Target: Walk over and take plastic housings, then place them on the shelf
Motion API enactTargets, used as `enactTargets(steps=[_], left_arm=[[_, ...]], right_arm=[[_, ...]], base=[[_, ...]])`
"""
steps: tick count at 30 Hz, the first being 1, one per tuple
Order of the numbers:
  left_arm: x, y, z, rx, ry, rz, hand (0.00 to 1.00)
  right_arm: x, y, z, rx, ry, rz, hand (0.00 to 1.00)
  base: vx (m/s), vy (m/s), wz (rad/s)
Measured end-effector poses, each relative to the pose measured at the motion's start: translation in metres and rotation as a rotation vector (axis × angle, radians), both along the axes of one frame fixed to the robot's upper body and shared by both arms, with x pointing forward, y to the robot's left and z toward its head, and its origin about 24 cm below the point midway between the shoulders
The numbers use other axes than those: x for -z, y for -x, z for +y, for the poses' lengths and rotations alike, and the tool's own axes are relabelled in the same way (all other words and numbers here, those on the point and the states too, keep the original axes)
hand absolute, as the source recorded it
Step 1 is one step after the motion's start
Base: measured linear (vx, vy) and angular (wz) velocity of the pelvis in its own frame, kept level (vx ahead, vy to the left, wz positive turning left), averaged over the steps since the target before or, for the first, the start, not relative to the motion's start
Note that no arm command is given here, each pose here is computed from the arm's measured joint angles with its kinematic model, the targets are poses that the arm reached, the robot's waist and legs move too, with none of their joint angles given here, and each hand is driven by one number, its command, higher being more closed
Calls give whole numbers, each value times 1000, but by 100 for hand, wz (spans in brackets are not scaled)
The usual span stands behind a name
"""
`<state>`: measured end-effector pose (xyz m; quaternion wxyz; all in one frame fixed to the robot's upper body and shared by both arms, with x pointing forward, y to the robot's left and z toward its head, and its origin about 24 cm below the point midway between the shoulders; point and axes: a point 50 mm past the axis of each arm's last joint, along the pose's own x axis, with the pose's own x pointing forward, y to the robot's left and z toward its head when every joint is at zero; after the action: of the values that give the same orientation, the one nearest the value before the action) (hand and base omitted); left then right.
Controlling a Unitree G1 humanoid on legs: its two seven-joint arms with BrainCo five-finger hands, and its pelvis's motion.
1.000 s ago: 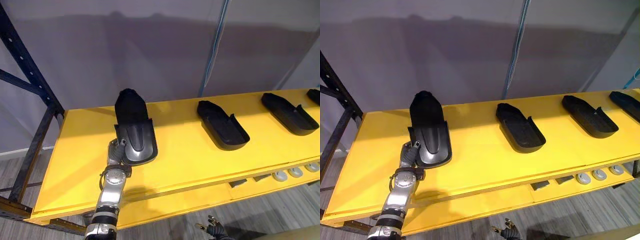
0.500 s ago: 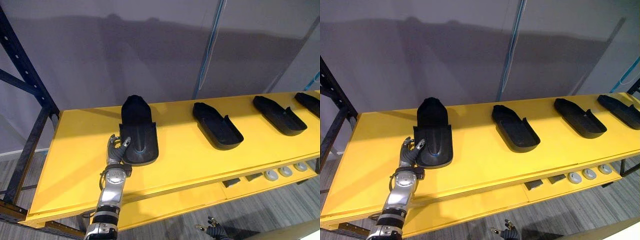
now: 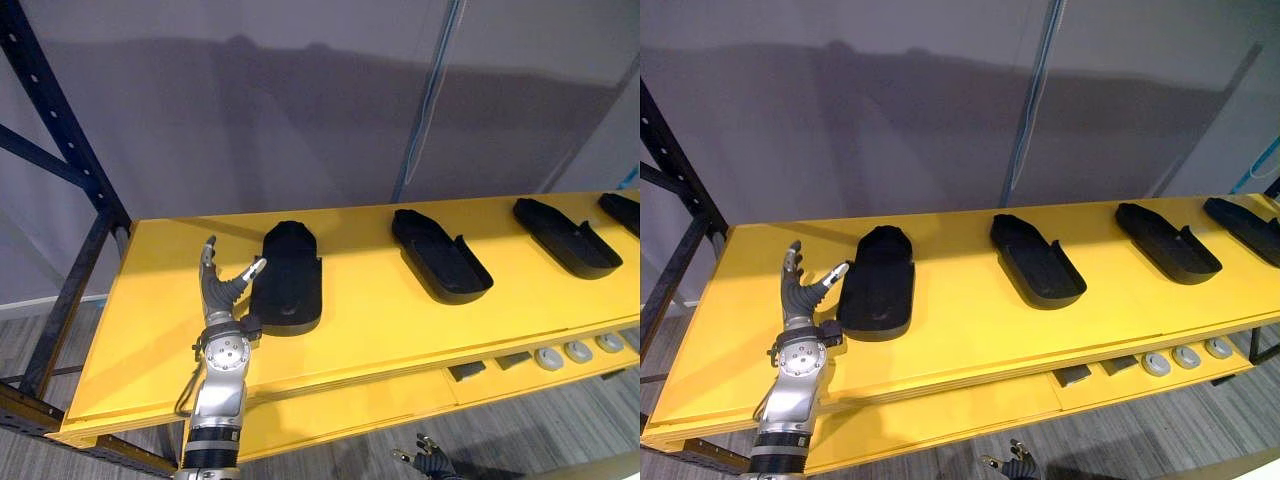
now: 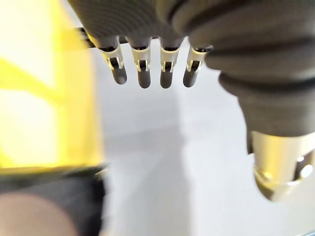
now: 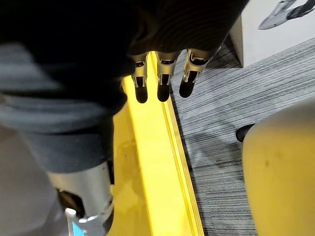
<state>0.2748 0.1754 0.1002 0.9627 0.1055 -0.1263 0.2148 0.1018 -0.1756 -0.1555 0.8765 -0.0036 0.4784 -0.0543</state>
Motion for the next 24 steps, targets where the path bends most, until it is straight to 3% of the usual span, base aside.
enactTargets(steps=[4, 5, 15, 24], left_arm=[[-28, 12, -20, 83, -10, -157, 0], [-30, 16, -25, 114, -15, -178, 100], [12, 68, -64, 423, -20, -11, 100], [59, 75, -72, 488, -4, 202, 100]], right_arm=[[0, 2, -1, 7, 1, 4, 0], [0, 3, -1, 12, 0, 3, 0], [1, 6, -2, 14, 1, -1, 0], [0, 8, 1, 3, 2, -10, 0]], base=[[18, -7, 7], [17, -2, 11], [-4, 2, -6], [-6, -1, -2]])
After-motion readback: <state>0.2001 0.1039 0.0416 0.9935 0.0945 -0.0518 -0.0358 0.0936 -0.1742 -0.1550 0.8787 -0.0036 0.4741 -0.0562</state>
